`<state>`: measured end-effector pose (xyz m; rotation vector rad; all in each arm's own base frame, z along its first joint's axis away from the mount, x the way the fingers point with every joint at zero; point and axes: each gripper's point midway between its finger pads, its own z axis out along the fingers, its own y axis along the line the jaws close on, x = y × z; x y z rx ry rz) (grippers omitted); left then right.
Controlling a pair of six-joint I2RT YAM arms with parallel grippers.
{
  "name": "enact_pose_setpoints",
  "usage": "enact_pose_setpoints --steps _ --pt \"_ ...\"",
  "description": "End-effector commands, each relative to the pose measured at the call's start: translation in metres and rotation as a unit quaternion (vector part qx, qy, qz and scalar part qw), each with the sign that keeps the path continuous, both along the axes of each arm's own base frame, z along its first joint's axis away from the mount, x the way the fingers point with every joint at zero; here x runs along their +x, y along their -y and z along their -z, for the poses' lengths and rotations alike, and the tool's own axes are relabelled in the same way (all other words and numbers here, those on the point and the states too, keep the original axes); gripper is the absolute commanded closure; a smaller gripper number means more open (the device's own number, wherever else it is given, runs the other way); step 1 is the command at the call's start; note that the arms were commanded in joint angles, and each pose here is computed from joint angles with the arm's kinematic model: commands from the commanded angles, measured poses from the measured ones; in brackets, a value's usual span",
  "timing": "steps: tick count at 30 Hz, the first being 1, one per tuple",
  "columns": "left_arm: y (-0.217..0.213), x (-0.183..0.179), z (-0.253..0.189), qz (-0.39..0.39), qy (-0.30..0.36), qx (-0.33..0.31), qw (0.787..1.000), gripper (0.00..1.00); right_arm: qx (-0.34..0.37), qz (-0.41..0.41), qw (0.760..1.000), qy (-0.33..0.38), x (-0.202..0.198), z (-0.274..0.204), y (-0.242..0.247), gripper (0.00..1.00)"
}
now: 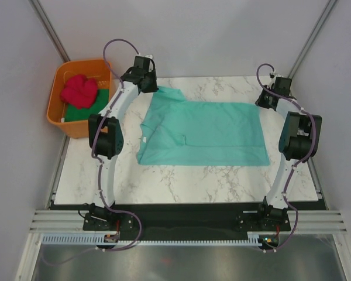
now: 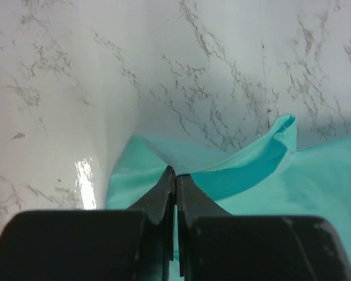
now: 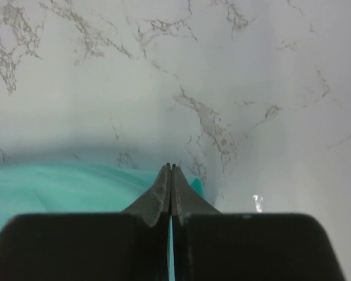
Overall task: Fold and stack the t-shirts
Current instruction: Fold the tshirt
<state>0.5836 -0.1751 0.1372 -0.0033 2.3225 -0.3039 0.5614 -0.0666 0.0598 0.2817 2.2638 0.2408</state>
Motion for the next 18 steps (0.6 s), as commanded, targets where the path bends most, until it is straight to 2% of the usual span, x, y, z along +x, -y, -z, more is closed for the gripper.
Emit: enact_pose_setpoints --steps 1,5,11,18 --pt "0.003 -0.016 -0.031 0.003 0.016 -0.020 1.000 0.98 -0.027 0.016 0.997 0.065 0.005 -0.040 0.006 1.00" --pt "-0.003 -0.036 -0.039 -0.002 0.009 -0.020 1.000 0.98 -0.053 0.053 0.995 0.058 -0.009 -0.037 0.020 1.00" --pt "-0.006 -0.075 -0.055 0.004 0.000 -0.035 0.999 0.98 -0.034 0.079 0.995 0.050 -0.028 -0.037 0.017 1.00" --pt "-0.012 -0.133 -0.036 0.007 -0.046 -0.042 0.998 0.98 -0.036 0.119 0.992 0.023 -0.076 -0.033 0.019 1.00"
